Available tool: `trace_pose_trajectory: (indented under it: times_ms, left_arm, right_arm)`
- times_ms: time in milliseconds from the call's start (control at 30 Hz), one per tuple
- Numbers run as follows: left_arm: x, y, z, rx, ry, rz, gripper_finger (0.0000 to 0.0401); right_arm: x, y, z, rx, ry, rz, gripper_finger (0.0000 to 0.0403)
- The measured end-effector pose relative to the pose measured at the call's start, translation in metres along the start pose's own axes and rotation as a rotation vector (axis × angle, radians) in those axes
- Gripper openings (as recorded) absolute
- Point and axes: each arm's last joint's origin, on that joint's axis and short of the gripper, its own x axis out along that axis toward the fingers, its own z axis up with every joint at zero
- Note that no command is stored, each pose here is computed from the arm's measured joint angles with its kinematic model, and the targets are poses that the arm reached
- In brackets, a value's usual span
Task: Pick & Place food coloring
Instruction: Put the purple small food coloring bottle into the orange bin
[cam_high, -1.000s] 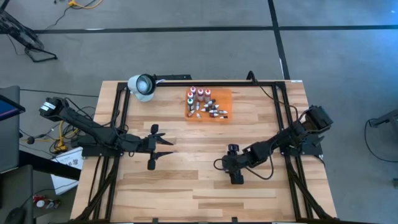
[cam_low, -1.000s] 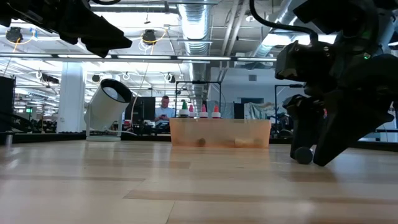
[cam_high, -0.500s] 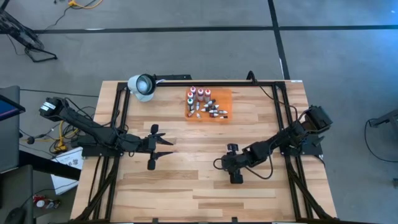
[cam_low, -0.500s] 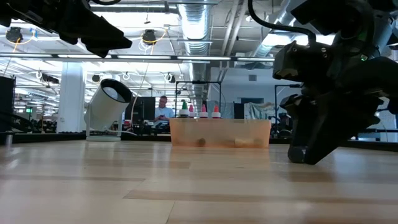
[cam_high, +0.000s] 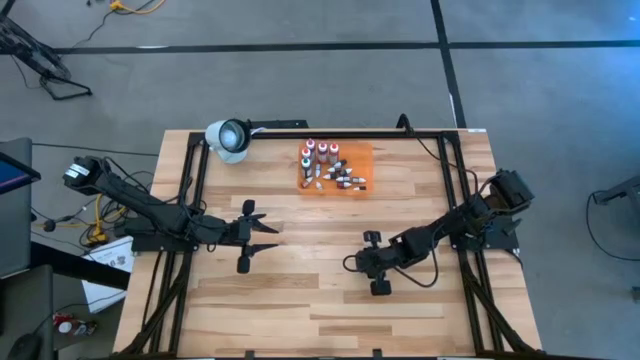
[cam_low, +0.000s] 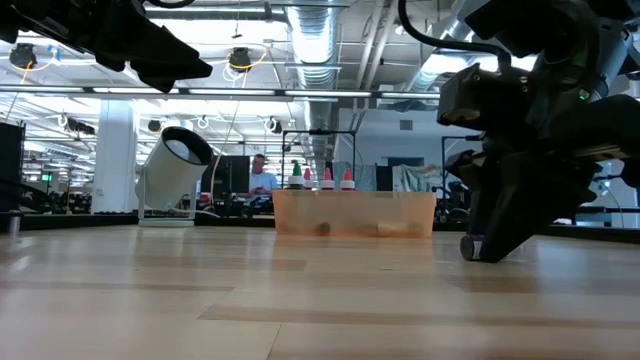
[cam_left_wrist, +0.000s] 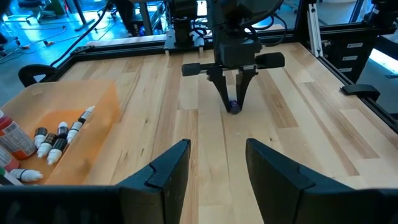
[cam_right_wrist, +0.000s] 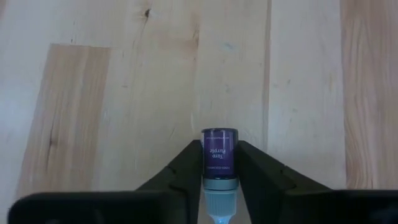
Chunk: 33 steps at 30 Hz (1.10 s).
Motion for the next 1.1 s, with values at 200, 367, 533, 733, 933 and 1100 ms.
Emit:
trace_pose_trajectory:
  times_ms: [200, 367, 533, 733, 933, 1100]
  left_arm:
    - [0.0, 0.0, 0.0, 0.0, 0.0, 0.0, 0.0153]
    - [0.0, 0.0, 0.0, 0.0, 0.0, 0.0, 0.0154]
    - [0.0, 0.0, 0.0, 0.0, 0.0, 0.0, 0.0154]
    - [0.0, 0.0, 0.0, 0.0, 0.0, 0.0, 0.0154]
    - [0.0, 0.0, 0.0, 0.0, 0.0, 0.0, 0.0153]
    - [0.0, 0.0, 0.0, 0.004, -0.001, 0.002, 0.0153]
  right_arm:
    - [0.0, 0.0, 0.0, -0.013, -0.001, 0.0, 0.008]
    - [0.0, 0.0, 0.0, -0.037, -0.007, 0.0, 0.008]
    - [0.001, 0.001, 0.002, -0.079, -0.032, -0.001, 0.0078]
    - [0.001, 0.0, 0.004, -0.093, -0.054, -0.027, 0.0078]
    - [0.001, 0.0, 0.008, -0.142, -0.101, -0.051, 0.0077]
    - [-0.002, -0.001, 0.017, -0.207, -0.125, -0.116, 0.0077]
